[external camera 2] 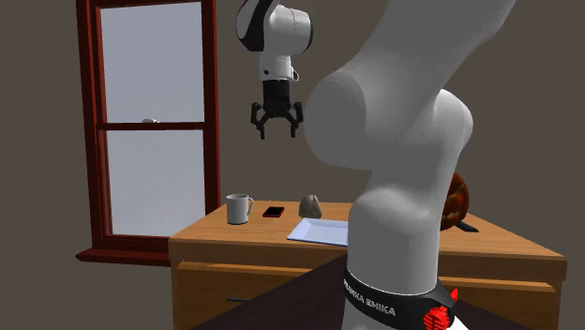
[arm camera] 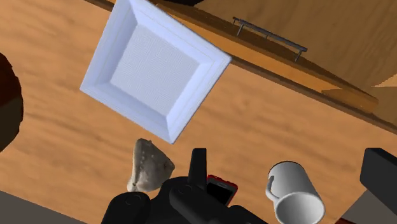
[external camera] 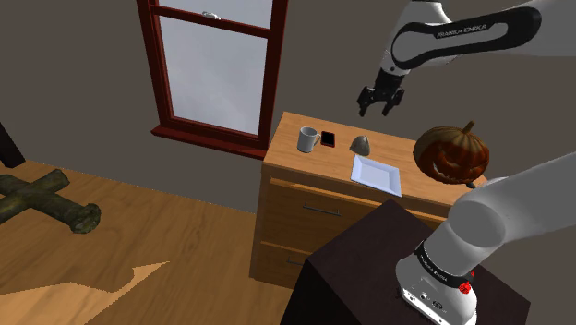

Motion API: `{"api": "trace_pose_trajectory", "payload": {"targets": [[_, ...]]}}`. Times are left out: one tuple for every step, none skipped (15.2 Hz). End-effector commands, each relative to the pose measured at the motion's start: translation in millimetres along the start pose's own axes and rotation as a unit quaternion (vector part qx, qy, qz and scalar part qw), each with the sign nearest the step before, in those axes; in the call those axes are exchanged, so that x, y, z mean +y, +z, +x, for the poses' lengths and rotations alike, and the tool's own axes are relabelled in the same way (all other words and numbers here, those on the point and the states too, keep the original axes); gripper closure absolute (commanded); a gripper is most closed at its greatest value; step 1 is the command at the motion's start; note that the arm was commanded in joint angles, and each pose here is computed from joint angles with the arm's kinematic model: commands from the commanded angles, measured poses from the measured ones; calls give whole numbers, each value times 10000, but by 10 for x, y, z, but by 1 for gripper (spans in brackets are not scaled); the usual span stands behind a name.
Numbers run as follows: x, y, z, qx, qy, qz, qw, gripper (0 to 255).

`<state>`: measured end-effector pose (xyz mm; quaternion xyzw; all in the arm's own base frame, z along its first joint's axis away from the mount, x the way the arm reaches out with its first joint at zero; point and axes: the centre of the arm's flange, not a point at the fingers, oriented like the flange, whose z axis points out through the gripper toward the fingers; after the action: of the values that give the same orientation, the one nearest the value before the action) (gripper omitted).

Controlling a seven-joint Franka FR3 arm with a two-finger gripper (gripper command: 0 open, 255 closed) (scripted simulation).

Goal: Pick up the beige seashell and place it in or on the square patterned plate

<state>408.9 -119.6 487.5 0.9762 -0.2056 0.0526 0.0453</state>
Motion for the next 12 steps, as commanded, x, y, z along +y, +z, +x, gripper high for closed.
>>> {"api": "trace_pose_trajectory", "payload": {"targets": [[94, 197, 155, 45, 227, -2, 9997, 0], [144, 287, 232, 63, 338, -2, 9994, 0], [195, 378, 307, 81, 449, -3, 9990, 0], [248, 468, 382, 99, 560, -3, 9984, 0], [303, 558, 456, 117, 671, -4, 9977, 0], [359, 648, 529, 134, 782, -4, 9968, 0], [417, 737, 601, 152, 893, -5, 9959, 0], [476, 826, 672, 170, 1003, -5, 9948, 0], [537, 915, 742, 188, 1114, -5, 9936, 0], [600, 1003, 811, 205, 1224, -6, 9923, 0], [664, 1092, 878, 223, 1334, -6, 9908, 0], [729, 1180, 945, 241, 1444, -7, 9892, 0]]}}
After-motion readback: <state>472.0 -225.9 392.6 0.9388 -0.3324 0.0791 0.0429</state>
